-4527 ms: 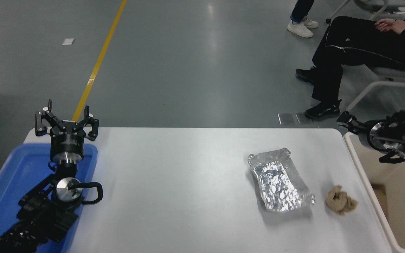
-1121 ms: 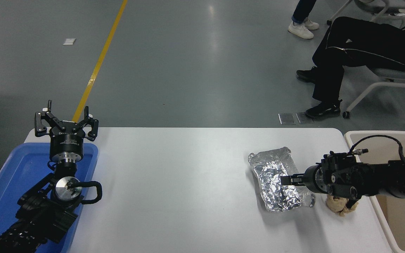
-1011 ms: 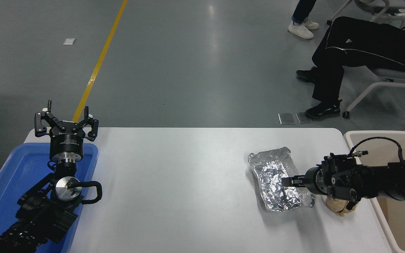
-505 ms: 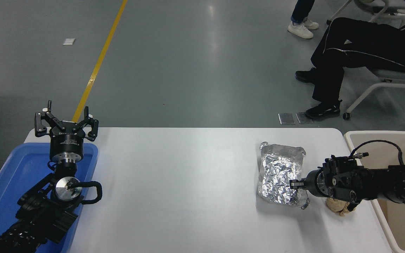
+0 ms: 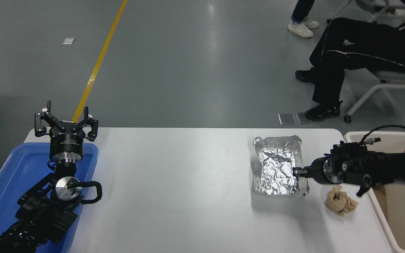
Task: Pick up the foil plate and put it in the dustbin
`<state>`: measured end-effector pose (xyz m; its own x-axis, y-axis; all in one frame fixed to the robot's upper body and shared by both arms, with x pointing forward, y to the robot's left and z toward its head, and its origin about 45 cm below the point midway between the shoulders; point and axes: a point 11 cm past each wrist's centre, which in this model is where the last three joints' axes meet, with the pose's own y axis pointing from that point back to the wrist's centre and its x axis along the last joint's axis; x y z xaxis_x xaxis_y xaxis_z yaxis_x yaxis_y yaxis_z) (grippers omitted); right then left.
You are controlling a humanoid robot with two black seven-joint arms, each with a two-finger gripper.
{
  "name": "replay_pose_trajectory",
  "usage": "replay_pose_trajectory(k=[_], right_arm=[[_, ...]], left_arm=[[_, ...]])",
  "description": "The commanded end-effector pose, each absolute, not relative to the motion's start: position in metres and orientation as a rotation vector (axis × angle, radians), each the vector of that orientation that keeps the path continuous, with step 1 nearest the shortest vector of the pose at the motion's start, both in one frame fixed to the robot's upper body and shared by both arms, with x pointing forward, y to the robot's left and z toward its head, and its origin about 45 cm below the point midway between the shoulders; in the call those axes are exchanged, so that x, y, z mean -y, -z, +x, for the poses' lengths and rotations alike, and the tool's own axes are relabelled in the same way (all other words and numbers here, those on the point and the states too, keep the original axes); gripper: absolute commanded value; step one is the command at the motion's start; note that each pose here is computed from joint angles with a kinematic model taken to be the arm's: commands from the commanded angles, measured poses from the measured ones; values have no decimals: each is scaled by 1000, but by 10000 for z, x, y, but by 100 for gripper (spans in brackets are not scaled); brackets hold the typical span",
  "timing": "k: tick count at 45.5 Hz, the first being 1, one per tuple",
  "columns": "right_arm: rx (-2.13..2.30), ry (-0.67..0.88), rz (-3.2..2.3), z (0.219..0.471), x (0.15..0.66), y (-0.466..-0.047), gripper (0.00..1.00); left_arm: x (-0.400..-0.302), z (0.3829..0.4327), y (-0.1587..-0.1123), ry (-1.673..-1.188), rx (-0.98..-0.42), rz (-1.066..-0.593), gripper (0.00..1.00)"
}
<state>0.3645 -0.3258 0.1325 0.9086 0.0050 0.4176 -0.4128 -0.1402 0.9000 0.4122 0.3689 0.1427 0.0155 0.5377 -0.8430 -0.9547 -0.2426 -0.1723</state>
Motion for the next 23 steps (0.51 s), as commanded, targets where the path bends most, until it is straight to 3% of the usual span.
replay_pose_trajectory(k=[1,23], right_arm=[[306,-368,1663,3577,3443,-1996,0],[341,-342,1779,3808,3460,-3060,0]], left_arm=[[-3696,4120,-1428,-1550,-565,-1017,99],[-3689,4121,-1425,-1549,-567,-1017,99]])
